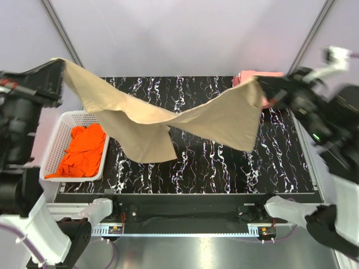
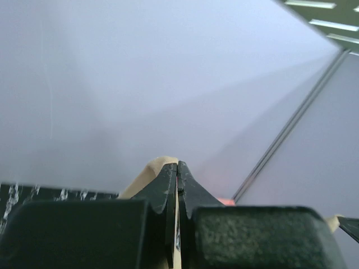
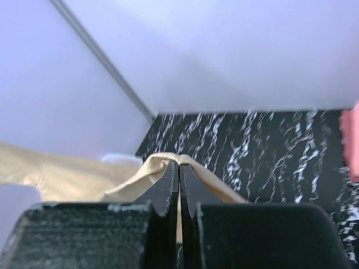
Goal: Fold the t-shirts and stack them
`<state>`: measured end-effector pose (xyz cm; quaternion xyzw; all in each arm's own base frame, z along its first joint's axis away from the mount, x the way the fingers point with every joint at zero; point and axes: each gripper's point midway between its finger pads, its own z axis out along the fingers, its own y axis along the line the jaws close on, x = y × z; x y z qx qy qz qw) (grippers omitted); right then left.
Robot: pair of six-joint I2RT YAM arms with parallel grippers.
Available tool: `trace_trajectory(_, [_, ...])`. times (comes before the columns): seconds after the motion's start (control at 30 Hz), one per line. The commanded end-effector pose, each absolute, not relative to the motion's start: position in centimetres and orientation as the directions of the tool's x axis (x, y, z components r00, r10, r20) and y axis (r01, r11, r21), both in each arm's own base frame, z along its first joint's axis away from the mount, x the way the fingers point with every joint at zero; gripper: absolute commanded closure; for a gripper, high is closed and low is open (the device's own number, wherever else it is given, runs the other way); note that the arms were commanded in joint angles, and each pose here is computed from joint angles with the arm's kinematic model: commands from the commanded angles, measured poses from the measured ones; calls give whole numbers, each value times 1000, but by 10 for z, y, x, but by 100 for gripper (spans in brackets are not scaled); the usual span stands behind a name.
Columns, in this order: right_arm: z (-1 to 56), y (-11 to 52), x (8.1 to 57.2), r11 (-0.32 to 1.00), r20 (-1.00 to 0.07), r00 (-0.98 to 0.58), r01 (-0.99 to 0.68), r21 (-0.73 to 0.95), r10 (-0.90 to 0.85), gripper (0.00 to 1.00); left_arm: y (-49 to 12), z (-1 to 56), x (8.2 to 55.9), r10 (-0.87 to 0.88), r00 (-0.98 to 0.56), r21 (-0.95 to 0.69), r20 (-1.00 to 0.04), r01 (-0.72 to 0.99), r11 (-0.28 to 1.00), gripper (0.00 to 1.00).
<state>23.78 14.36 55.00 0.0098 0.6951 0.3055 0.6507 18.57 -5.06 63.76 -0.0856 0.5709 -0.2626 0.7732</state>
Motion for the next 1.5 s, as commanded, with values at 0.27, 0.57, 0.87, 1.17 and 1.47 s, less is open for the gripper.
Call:
trace_trajectory(0.27, [556, 11, 211, 937, -948, 23, 145, 317, 317, 100, -67, 708, 186, -601, 286, -432, -746, 479, 764, 97])
trace_trajectory(0.57, [410, 52, 371, 944, -899, -392, 325, 65, 197, 100, -60, 527, 408, -591, -156, -609, -791, 113, 785, 100])
trace_trajectory(0.87, [234, 107, 483, 977, -647, -733, 176, 118, 210, 59, -48, 240, 527, -514, -703, -504, -491, -253, 826, 75])
trace_trajectory(1.17, [196, 140, 444, 960, -543, -805, 112, 257, 240, 24, -46, 182, 490, -453, -754, -396, -475, -277, 876, 40])
trace_trajectory(1.47, [144, 233, 393, 897, -434, -887, -55, 438, 157, 25, -68, 138, 495, -454, -767, -394, -453, -284, 874, 45])
